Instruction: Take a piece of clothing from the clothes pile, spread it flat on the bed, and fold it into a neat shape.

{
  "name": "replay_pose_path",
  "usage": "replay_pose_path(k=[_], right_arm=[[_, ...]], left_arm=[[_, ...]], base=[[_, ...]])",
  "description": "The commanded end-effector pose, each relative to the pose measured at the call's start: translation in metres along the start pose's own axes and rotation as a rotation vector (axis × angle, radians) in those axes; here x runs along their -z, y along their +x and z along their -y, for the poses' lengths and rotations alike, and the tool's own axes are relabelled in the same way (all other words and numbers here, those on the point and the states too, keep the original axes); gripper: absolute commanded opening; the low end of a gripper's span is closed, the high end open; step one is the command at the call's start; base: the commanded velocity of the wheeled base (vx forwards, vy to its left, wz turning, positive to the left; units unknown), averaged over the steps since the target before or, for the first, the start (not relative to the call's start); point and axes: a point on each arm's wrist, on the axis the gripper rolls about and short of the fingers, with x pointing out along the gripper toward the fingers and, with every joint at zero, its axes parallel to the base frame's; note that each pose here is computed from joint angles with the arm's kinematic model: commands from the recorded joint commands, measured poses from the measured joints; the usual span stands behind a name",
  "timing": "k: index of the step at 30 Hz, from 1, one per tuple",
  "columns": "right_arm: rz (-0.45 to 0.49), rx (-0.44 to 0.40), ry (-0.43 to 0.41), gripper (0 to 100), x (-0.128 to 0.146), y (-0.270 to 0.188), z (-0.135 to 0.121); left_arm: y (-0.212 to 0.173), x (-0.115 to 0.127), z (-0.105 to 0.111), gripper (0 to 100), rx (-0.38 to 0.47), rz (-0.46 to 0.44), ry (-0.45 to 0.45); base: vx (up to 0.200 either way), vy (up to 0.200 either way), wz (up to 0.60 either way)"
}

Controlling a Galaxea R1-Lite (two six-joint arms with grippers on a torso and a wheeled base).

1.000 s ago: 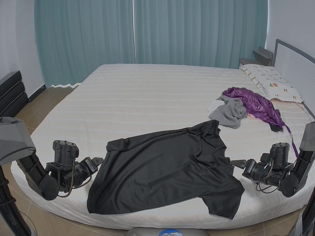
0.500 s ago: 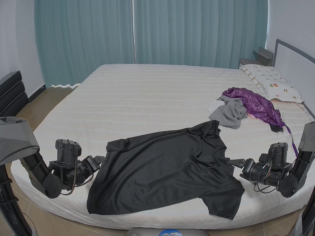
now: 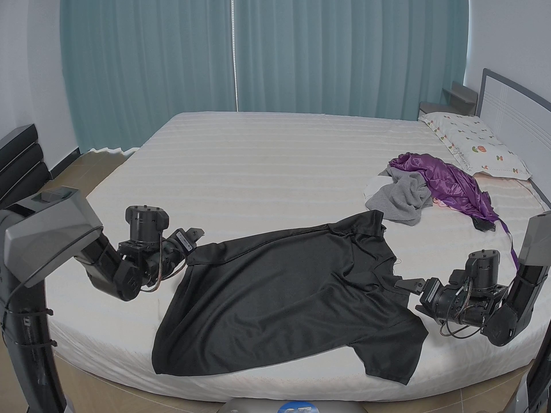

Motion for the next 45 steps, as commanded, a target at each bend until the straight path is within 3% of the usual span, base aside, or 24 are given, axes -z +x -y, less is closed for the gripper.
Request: replay_pose_path(k=[1,4,12,19,20,29,40,45], right_arm=[[-0.024,0.007,0.003,100,0.005,0.006,0.001],[-0.029,0.010,0.003,100,0.008,0.006,0.000],[-0.043,0.024,0.015,100,0.010,0.010,0.004],[-0.034,0.014,0.012,100,0.010,0.010,0.004],[-0.033,0.015,0.013,100,0.010,0.010,0.004],[-0.031,0.013,0.014,100,0.010,0.010,0.004],[-0.025,0.023,0.026,100,0.007,0.014,0.008],[-0.024,0.022,0.038,100,0.007,0.015,0.008]], left_arm=[[0.083,0.022,-0.025,100,-0.055,-0.064,0.024],[0.096,0.021,-0.030,100,-0.057,-0.047,0.060],[0.095,0.006,-0.033,100,-0.071,0.005,0.038],[0.089,0.012,-0.035,100,-0.086,-0.010,0.044],[0.088,0.010,-0.034,0,-0.080,-0.004,0.043],[0.090,0.003,-0.032,0,-0.052,0.044,-0.002],[0.097,-0.032,-0.041,0,-0.033,0.199,-0.041],[0.113,-0.036,-0.051,0,-0.041,0.231,-0.049]], base=[[0.000,0.000,0.00],[0.000,0.000,0.00],[0.000,0.000,0.00],[0.000,0.000,0.00],[0.000,0.000,0.00],[0.000,0.000,0.00],[0.000,0.000,0.00],[0.000,0.000,0.00]])
